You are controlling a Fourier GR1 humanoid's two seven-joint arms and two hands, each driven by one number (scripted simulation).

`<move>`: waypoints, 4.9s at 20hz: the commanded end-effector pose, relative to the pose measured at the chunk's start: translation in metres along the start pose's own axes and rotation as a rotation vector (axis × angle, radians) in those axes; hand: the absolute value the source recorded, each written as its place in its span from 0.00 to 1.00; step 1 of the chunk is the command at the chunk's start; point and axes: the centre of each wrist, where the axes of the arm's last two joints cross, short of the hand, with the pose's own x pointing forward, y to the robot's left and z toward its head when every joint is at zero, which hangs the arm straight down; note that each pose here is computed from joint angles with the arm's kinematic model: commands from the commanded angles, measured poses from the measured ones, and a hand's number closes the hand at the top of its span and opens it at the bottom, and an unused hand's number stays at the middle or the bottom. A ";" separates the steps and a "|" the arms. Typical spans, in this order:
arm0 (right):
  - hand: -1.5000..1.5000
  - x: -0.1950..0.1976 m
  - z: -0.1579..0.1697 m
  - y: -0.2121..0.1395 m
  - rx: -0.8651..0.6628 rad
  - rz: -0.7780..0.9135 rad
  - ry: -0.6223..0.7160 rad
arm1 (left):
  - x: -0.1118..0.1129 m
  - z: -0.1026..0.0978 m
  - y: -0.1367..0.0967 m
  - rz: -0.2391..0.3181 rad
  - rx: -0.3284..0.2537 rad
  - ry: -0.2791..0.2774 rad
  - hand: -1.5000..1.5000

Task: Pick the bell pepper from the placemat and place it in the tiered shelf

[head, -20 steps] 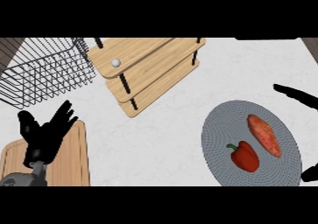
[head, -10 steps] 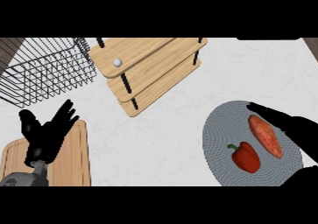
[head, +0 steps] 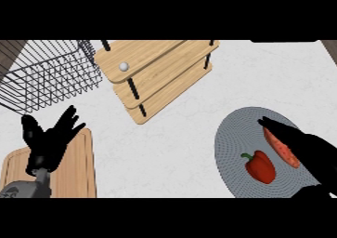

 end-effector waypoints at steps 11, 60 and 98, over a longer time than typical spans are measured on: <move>0.00 -0.014 -0.036 0.055 -0.041 0.062 0.067 | -0.019 0.003 -0.012 0.018 -0.012 0.056 0.50; 1.00 0.137 -0.015 0.035 -0.062 -0.024 -0.781 | -0.013 -0.001 -0.011 0.006 0.010 0.062 0.50; 1.00 0.233 -0.061 -0.236 -0.346 -0.076 -0.631 | -0.014 0.011 -0.011 -0.009 -0.041 0.058 0.50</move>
